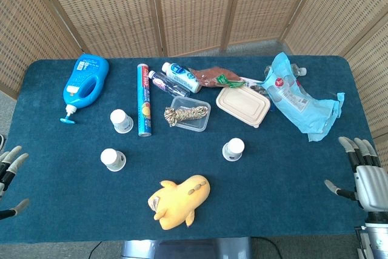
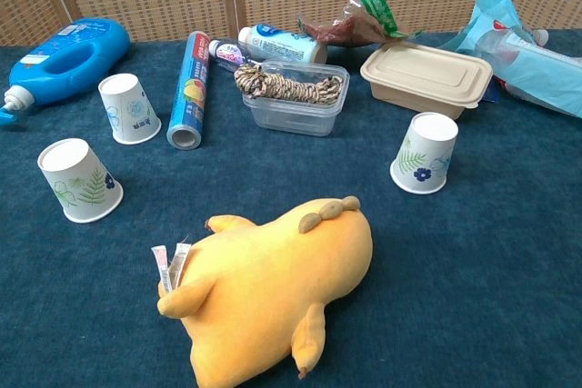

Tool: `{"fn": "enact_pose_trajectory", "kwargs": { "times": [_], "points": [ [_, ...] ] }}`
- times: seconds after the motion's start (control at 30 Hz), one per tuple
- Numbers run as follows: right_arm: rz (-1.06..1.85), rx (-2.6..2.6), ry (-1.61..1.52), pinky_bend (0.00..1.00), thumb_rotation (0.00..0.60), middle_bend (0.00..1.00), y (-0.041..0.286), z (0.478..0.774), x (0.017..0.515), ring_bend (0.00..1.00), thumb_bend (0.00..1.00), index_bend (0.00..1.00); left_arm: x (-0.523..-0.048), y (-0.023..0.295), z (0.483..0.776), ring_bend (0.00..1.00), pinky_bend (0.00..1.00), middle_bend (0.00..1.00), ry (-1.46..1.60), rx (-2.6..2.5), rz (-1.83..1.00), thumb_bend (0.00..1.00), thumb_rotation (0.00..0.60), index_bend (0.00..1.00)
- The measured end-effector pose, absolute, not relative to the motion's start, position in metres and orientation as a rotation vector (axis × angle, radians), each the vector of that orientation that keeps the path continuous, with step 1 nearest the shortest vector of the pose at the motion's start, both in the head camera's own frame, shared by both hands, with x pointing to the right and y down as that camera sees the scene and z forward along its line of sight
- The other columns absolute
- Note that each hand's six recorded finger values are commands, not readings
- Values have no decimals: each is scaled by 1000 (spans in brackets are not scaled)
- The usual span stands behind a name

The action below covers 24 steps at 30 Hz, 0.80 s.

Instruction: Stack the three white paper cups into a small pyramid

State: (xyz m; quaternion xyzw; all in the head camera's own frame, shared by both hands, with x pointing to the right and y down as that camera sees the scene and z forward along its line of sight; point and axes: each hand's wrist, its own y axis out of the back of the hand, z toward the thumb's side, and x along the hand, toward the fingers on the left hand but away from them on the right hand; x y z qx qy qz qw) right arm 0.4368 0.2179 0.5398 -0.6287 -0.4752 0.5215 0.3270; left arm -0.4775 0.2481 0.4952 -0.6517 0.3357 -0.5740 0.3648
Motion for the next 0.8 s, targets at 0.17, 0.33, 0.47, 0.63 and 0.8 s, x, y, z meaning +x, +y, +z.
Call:
{"fn": "enact_pose_trajectory", "kwargs": {
  "times": [0.17, 0.33, 0.47, 0.63, 0.8],
  "points": [
    [1370, -1649, -1241, 0, 600, 0, 219, 541, 437, 0, 0, 0, -480, 247, 496, 0, 0, 0, 868, -1668, -1488, 245, 600, 0],
    [1367, -1653, -1233, 0, 600, 0, 218, 542, 436, 0, 0, 0, -477, 247, 494, 0, 0, 0, 865, -1665, -1475, 244, 600, 0],
    [1363, -1676, -1229, 0, 600, 1, 217, 545, 432, 0, 0, 0, -477, 248, 491, 0, 0, 0, 875, -1666, -1471, 244, 600, 0],
    [1348, -1711, -1173, 12, 600, 10, 209, 551, 416, 0, 0, 0, -479, 247, 488, 0, 0, 0, 889, -1661, -1474, 245, 600, 0],
    [1320, -1769, -1082, 47, 600, 25, 197, 561, 384, 0, 0, 0, -479, 247, 488, 0, 0, 0, 889, -1664, -1475, 244, 600, 0]
  ]
}}
